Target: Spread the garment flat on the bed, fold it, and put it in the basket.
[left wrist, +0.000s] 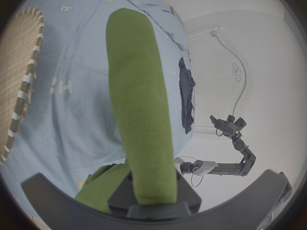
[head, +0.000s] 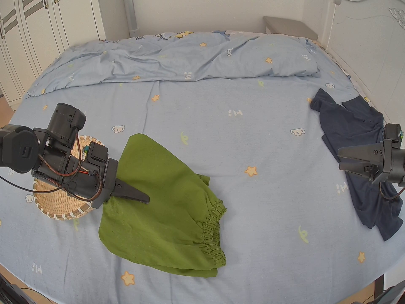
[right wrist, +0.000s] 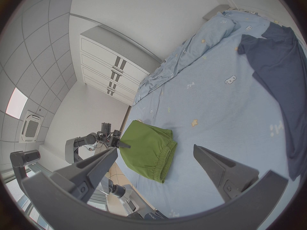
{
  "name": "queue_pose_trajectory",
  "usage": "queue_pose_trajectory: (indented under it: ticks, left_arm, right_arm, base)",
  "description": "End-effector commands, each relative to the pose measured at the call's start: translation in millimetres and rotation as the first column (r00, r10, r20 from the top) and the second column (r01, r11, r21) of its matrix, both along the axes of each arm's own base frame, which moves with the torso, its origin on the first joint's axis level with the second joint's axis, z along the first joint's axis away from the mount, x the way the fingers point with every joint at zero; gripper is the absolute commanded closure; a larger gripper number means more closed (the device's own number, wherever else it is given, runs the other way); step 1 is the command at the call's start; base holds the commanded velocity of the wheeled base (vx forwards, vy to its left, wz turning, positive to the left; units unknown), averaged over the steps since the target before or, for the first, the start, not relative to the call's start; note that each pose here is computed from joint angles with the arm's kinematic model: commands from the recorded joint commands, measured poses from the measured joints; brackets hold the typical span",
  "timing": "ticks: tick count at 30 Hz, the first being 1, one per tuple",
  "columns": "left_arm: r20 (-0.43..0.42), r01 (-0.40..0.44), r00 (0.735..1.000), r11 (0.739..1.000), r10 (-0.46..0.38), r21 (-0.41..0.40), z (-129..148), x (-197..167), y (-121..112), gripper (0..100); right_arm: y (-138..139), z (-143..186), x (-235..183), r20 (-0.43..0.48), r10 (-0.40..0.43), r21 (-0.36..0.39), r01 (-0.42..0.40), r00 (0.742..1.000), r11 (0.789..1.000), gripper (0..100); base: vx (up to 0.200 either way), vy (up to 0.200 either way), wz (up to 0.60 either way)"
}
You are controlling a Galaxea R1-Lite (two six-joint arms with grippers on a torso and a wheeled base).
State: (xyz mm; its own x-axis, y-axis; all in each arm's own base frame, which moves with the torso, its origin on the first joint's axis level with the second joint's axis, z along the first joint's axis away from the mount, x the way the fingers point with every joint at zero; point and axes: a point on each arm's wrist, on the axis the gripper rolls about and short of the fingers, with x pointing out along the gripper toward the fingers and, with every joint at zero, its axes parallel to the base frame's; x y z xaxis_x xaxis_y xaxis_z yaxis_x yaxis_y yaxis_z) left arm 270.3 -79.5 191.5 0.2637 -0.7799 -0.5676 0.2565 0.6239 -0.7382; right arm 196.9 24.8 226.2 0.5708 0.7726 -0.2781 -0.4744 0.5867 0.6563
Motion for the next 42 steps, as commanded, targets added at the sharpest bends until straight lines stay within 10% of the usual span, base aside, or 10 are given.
queue_pose_trajectory:
  ticks: [1, 24, 34, 42]
  left_arm:
    - [0.004, 0.001, 1.0, 1.0, -0.001, -0.002, 0.8, -0.2, -0.4, 100]
    - [0.243, 0.09, 0.964, 0.993, -0.106, 0.077, 27.1, -17.6, -7.8, 100]
    - [0.509, 0.03, 0.859, 0.997, -0.062, 0.07, 72.7, -58.8, 8.4, 100]
    - [0.641, -0.277, 0.743, 0.96, 0.192, 0.033, 74.5, -30.5, 64.0, 100]
  right_arm:
    - [0.5, 0.0, -0.2, 0.001, 0.003, 0.0, -0.003, 1.0, 1.0, 0]
    - [1.6, 1.5, -3.3, 0.01, 0.01, 0.001, -0.01, 1.0, 1.0, 0]
    - [4.2, 1.1, -3.8, 0.007, 0.022, 0.001, -0.022, 1.0, 1.0, 0]
    - [3.8, 2.9, -5.8, 0.016, 0.021, 0.002, -0.021, 1.0, 1.0, 0]
  base:
    - [0.0, 0.2, 0.0]
    - [0.0, 0.078, 0.0]
    - [0.0, 0.0, 0.0]
    - [0.0, 0.0, 0.0]
